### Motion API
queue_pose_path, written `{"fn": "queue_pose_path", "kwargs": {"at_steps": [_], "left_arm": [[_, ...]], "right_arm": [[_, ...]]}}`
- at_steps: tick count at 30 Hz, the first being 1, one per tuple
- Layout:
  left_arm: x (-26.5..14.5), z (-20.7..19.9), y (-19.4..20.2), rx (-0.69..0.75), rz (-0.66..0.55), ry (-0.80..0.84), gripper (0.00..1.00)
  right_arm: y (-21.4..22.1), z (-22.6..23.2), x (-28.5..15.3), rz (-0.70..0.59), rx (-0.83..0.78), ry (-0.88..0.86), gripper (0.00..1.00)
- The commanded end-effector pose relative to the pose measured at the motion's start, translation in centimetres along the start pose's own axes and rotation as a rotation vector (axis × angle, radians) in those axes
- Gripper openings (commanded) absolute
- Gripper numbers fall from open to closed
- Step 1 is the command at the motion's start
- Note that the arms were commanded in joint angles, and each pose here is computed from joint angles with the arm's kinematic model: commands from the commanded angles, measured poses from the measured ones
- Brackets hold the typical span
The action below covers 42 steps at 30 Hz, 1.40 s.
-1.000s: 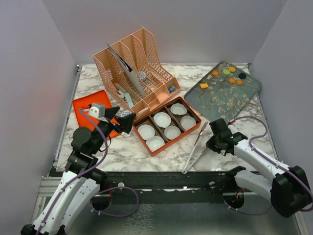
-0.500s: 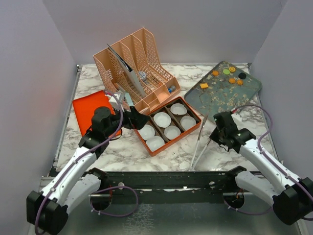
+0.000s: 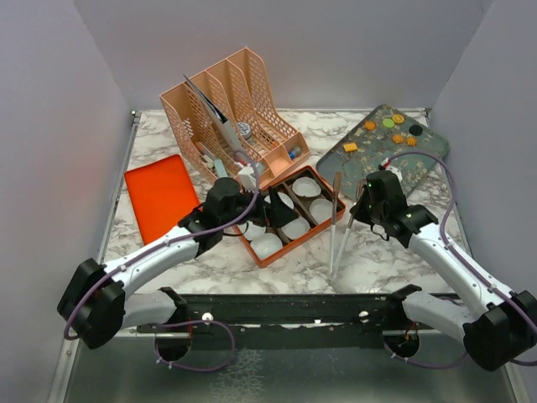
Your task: Pack the cookies
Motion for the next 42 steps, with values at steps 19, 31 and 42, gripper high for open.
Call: {"fn": "queue_pose_path", "kwargs": {"at_steps": [19, 31, 42], "left_arm": [[10.2, -5.6, -1.1, -0.055, -0.115, 0.068, 0.64], [11.1, -4.9, -1.4, -0.096, -0.16, 0.047, 0.45], [10.5, -3.8, -1.4, -0.229, -0.208, -0.011, 0.04]], "right_arm": [[-1.3, 6.0, -0.5, 0.001, -0.085, -0.334, 0.0], [-1.1, 6.9, -0.5, -0.004, -0.099, -0.413, 0.0], [-1.4, 7.6, -1.3, -0.042, -0.121, -0.485, 0.23]]}}
Point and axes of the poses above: each gripper's point midway between its finger pads, its own x axis out along the fingers, its own z axis along the line the jaws close on, y = z × x, the point moved 3 cm from there along -x, back along the fingers, and after that the axes turned 5 degrees about x, right-handed, at the moved point
